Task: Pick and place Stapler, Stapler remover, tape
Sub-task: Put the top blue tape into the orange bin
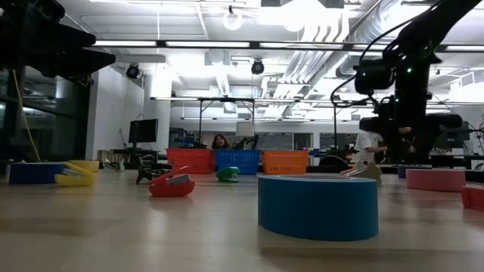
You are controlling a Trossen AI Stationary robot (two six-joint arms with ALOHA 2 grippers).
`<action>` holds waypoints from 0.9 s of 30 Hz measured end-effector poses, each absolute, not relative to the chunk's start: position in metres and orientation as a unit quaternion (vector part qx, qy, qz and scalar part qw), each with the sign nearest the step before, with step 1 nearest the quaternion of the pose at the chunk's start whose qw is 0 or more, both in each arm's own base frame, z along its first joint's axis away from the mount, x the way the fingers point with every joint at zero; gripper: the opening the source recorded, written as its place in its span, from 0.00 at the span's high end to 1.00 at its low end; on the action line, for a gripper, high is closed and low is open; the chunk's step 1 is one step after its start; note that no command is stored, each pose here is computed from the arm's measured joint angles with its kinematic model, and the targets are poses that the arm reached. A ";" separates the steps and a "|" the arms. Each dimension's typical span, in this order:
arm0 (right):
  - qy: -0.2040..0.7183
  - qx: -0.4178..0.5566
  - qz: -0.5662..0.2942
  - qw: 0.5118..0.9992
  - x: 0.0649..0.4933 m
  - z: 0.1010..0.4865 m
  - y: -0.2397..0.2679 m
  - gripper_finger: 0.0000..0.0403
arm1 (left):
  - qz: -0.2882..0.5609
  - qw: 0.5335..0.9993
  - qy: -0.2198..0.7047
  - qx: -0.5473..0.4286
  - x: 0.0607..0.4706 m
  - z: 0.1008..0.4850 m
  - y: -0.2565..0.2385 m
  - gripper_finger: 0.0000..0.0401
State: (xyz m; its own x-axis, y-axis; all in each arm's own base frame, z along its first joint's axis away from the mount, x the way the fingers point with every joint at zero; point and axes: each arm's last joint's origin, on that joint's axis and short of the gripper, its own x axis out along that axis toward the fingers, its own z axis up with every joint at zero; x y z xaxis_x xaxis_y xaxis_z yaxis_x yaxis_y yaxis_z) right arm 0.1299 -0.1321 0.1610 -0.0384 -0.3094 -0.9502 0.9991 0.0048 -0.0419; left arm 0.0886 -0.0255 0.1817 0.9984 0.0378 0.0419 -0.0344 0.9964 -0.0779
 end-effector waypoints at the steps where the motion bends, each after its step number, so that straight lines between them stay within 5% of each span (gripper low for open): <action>1: 0.431 0.403 -0.576 0.566 0.131 0.159 -0.133 0.41 | 0.018 0.999 -0.022 -0.039 0.089 0.182 -0.026 0.35; 19: 0.479 0.398 -0.566 0.540 0.137 0.132 -0.147 0.42 | 0.018 0.999 -0.022 -0.039 0.089 0.182 -0.025 0.35; 27: 0.476 0.401 -0.563 0.544 0.136 0.134 -0.146 0.52 | 0.018 0.999 -0.022 -0.039 0.089 0.182 -0.025 0.35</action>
